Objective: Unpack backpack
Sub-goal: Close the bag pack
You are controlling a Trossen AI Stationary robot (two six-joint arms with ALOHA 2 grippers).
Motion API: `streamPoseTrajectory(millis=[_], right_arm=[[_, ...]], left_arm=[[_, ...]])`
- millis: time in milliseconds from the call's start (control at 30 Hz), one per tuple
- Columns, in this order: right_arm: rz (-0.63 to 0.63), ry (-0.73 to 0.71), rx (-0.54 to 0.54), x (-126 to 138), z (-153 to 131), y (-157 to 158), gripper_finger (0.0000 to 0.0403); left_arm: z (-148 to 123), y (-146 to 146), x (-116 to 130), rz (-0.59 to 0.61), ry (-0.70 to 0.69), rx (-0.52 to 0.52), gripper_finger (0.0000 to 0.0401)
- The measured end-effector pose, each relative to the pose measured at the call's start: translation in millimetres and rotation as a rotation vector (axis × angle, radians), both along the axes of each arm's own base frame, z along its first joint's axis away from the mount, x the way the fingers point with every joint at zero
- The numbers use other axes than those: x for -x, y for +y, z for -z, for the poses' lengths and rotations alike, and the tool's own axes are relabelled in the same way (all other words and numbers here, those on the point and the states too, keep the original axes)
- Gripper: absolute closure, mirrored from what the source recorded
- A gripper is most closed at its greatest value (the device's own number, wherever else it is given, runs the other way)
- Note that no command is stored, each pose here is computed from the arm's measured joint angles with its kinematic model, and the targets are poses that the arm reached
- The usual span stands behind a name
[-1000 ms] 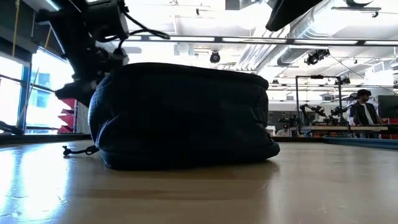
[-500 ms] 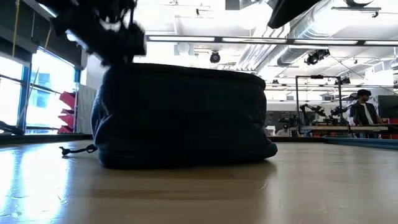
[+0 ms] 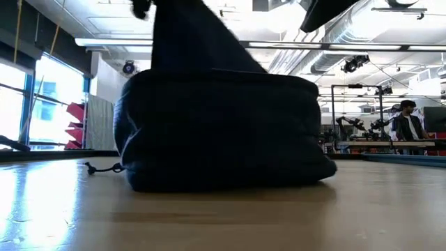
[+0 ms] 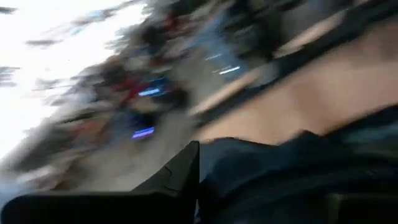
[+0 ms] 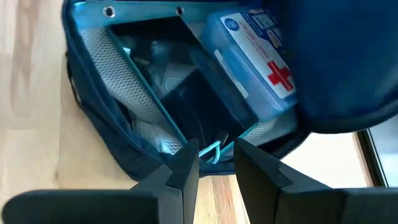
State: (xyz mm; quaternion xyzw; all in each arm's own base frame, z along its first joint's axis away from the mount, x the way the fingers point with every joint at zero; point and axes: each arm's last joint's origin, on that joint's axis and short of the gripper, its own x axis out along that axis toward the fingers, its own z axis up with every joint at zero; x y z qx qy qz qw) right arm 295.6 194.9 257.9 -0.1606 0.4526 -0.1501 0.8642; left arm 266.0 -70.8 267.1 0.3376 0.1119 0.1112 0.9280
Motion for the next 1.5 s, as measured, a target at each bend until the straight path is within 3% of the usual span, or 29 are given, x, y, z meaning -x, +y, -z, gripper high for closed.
streamPoseTrajectory(millis=[133, 200, 467, 567, 700, 867, 1067, 1133, 1267, 1333, 1400, 1500], right_arm=[[0.019, 0.029, 0.015, 6, 1, 0, 0.0319], [0.037, 0.044, 0.032, 10, 2, -1, 0.0319], [0.088, 0.048, 0.048, 13, 2, -5, 0.0319], [0.090, 0.023, 0.052, 11, 1, -4, 0.0319], [0.097, -0.017, 0.074, 10, 0, -4, 0.0319], [0.099, -0.021, 0.109, 11, 0, -6, 0.0319], [-0.059, 0.080, 0.201, 24, -1, 6, 0.0319], [-0.133, 0.115, 0.094, 31, -5, 16, 0.0319], [-0.340, 0.156, -0.336, 37, -12, 51, 0.0319], [-0.436, 0.129, -0.484, 36, -15, 68, 0.0319], [-0.496, 0.103, -0.554, 31, -11, 82, 0.0319], [-0.486, 0.167, -0.537, 21, 18, 90, 0.0319]], left_arm=[[5, -25, 7, 0.184, 0.017, 0.226, 0.0311], [0, -41, 11, 0.251, 0.006, 0.282, 0.0308], [-21, -90, 35, 0.372, 0.092, 0.303, 0.0307], [-22, -96, 36, 0.356, 0.084, 0.359, 0.0307], [-5, -97, 26, 0.319, 0.147, 0.338, 0.0299], [17, -99, 5, 0.355, 0.200, 0.361, 0.0265], [15, -103, 8, 0.264, 0.319, 0.381, 0.0214], [15, -103, 13, 0.182, 0.365, 0.398, 0.0208], [32, -99, 14, 0.028, 0.418, 0.429, 0.0210], [41, -95, 7, -0.046, 0.404, 0.408, 0.0214], [49, -91, -2, -0.111, 0.380, 0.381, 0.0216], [64, -84, -13, -0.176, 0.396, 0.367, 0.0216]])
